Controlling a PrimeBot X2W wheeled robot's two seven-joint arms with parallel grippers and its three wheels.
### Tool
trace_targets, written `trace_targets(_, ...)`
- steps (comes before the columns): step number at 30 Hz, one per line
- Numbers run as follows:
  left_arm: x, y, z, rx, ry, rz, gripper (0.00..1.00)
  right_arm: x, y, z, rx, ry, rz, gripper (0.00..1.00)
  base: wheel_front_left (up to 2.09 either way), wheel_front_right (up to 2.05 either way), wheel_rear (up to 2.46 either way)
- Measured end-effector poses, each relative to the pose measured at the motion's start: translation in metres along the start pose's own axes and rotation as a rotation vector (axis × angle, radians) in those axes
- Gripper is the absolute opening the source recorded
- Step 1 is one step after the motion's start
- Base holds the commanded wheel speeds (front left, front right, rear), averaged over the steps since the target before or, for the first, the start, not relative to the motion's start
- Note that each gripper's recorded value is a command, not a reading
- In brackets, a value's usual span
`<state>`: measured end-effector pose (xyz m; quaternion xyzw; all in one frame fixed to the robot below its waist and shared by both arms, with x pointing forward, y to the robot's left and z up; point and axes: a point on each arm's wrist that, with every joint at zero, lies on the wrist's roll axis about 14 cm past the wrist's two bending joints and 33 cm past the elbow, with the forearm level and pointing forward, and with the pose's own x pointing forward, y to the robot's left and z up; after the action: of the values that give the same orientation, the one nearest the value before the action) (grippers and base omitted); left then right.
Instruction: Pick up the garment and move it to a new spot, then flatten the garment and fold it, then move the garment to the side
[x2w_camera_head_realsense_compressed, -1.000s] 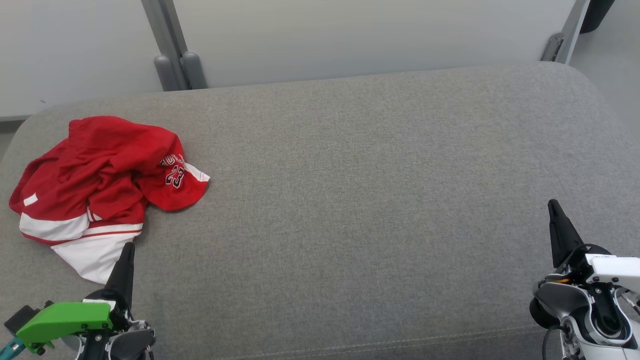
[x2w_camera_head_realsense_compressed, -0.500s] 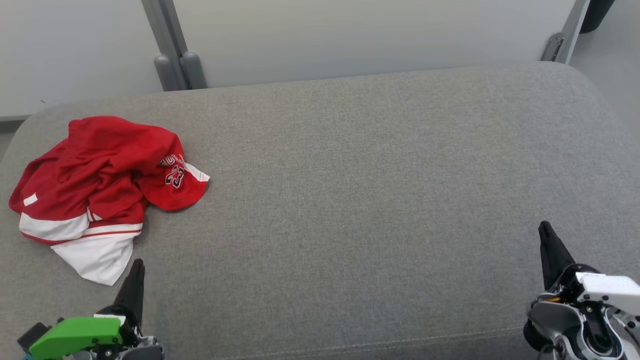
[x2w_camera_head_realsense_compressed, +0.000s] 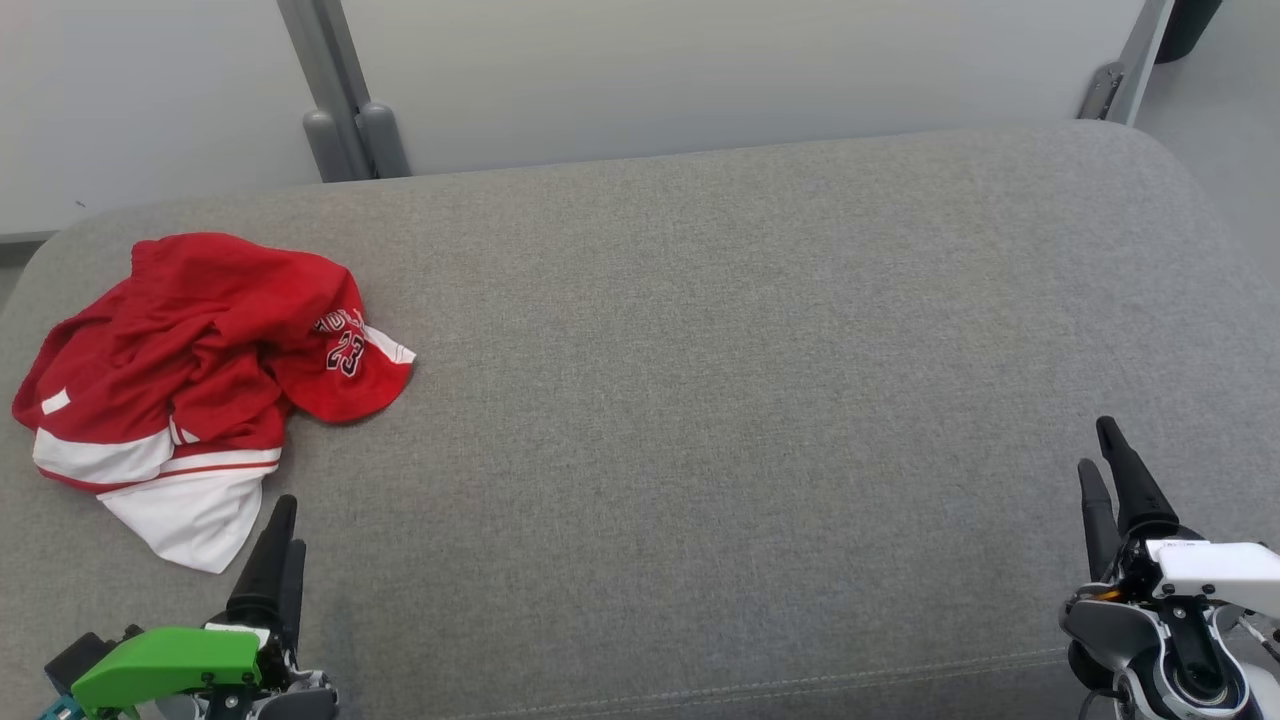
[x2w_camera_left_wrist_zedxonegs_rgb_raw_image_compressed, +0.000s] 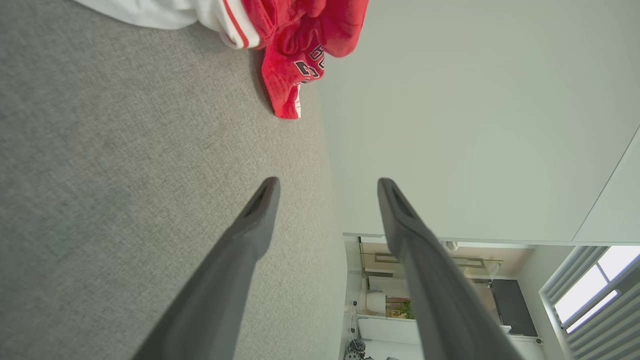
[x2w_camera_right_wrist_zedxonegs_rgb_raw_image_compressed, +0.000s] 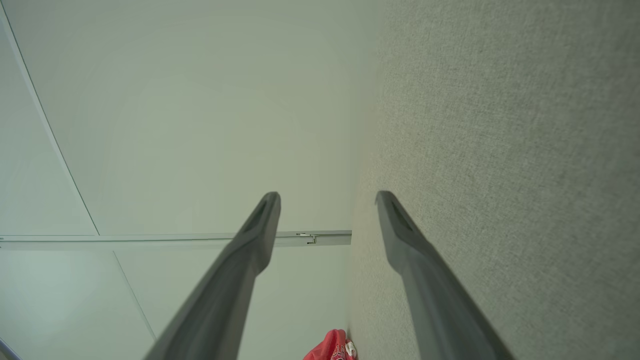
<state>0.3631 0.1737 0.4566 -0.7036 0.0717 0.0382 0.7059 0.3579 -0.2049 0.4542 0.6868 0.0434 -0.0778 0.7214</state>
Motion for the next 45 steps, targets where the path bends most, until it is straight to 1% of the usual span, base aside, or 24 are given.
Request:
trace_targets(7,0.001,-0.003,-0.001,0.114,0.006,-0.005,1.0,0.001,0.004,0.004,-0.157,0.008,0.01,1.0,0.0,0.0,0.0)
trace_targets(11,0.002,-0.002,-0.004,0.187,0.014,-0.003,1.0,0.001,0.007,0.005,-0.271,0.021,0.011,1.0,0.0,0.0,0.0)
trace_targets(17,0.002,-0.002,-0.004,0.329,0.031,-0.002,1.0,0.0,0.007,0.002,-0.429,0.035,0.001,1.0,0.0,0.0,0.0)
trace_targets(29,0.004,-0.001,-0.015,0.545,0.066,-0.002,1.0,-0.002,0.006,-0.009,-0.662,0.064,0.005,1.0,0.0,0.0,0.0)
trace_targets(45,0.006,-0.01,-0.019,0.773,0.057,-0.049,1.0,-0.003,0.006,-0.015,-0.937,0.073,0.029,1.0,0.0,0.0,0.0)
